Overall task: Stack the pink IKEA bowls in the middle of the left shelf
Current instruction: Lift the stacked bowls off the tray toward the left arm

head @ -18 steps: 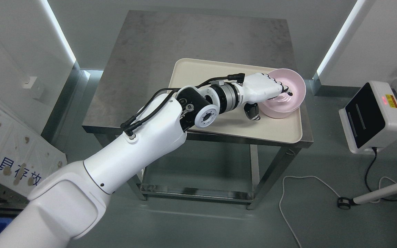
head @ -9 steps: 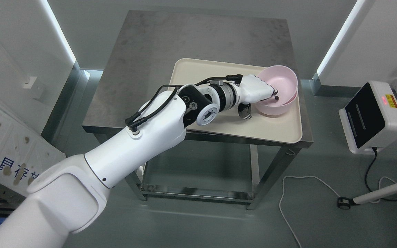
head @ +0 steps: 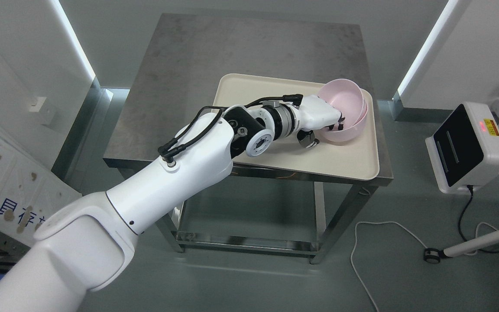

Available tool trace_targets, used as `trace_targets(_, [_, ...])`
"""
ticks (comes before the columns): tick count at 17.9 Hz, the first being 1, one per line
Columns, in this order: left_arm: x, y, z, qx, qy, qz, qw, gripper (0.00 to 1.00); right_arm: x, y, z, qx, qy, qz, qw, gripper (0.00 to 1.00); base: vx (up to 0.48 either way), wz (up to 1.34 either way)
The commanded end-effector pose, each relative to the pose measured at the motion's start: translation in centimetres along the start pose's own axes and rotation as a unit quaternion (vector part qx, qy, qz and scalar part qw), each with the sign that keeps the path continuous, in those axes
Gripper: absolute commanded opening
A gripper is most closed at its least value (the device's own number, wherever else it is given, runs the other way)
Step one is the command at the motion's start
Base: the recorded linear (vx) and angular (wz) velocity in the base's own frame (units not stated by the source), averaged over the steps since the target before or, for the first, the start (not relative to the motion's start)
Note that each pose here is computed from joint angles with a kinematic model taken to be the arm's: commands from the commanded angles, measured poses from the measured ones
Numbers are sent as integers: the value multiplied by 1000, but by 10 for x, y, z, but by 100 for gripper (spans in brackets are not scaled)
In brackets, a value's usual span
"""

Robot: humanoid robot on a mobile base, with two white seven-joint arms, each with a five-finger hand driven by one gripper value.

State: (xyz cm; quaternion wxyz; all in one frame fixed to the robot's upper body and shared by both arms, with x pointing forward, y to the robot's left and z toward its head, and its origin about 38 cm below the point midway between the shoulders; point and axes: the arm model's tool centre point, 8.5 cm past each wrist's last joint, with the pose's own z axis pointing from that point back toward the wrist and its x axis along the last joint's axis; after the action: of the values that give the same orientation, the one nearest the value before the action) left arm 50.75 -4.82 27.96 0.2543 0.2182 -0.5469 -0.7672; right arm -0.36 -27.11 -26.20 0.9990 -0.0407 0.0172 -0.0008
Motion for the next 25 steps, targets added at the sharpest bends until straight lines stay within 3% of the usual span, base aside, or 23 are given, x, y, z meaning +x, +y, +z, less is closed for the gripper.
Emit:
trace_targets(1, [-23, 9, 9, 20, 1, 24, 1000, 13, -7, -11, -1, -9, -3, -5, 1000, 100, 0, 0])
trace_targets(7, [-30, 19, 15, 43, -1, 38, 998, 0, -7, -11, -1, -9, -3, -5, 1000, 100, 0, 0])
trace_targets(18, [-54, 83, 63, 169, -72, 45, 982, 0, -7, -11, -1, -9, -2, -6, 1000, 100, 0, 0])
trace_targets(21, [-81, 98, 105, 219, -86, 21, 972, 0, -7, -11, -1, -9, -3, -5, 1000, 100, 0, 0])
trace_targets(25, [-105, 61, 156, 242, -124, -1, 962, 1, -7, -11, -1, -9, -3, -5, 1000, 100, 0, 0])
